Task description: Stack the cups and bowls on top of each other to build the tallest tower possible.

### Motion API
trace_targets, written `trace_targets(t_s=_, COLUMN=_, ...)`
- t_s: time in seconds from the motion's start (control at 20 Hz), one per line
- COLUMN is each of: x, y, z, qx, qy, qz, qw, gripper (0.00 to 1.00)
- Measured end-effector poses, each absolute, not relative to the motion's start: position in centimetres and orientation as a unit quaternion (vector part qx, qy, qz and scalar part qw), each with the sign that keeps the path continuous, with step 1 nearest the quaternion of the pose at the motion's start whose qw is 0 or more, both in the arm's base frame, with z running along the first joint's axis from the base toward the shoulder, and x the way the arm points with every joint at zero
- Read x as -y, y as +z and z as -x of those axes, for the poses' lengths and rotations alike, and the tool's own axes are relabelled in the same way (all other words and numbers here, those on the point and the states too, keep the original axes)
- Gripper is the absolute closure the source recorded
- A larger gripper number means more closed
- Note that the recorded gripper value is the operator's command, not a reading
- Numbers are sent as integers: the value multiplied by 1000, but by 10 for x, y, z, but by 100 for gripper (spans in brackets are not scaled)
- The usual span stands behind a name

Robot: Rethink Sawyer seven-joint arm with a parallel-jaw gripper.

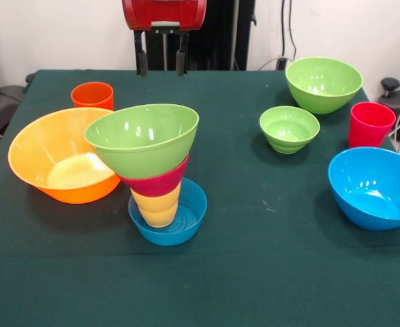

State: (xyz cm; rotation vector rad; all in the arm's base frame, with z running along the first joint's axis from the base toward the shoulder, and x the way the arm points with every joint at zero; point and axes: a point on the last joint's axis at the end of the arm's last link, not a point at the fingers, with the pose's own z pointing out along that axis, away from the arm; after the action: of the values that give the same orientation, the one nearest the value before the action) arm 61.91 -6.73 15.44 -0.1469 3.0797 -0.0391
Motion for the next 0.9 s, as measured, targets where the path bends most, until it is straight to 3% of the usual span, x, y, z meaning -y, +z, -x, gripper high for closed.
trace_targets(t_s=0.45, x=57, y=150, z=-611, qx=-998, qy=-22, qz=54, qw=20, gripper=0)
trace_targets(t_s=0.9, x=46, y=145, z=-564, qx=-998, qy=-22, qz=61, qw=5, gripper=0)
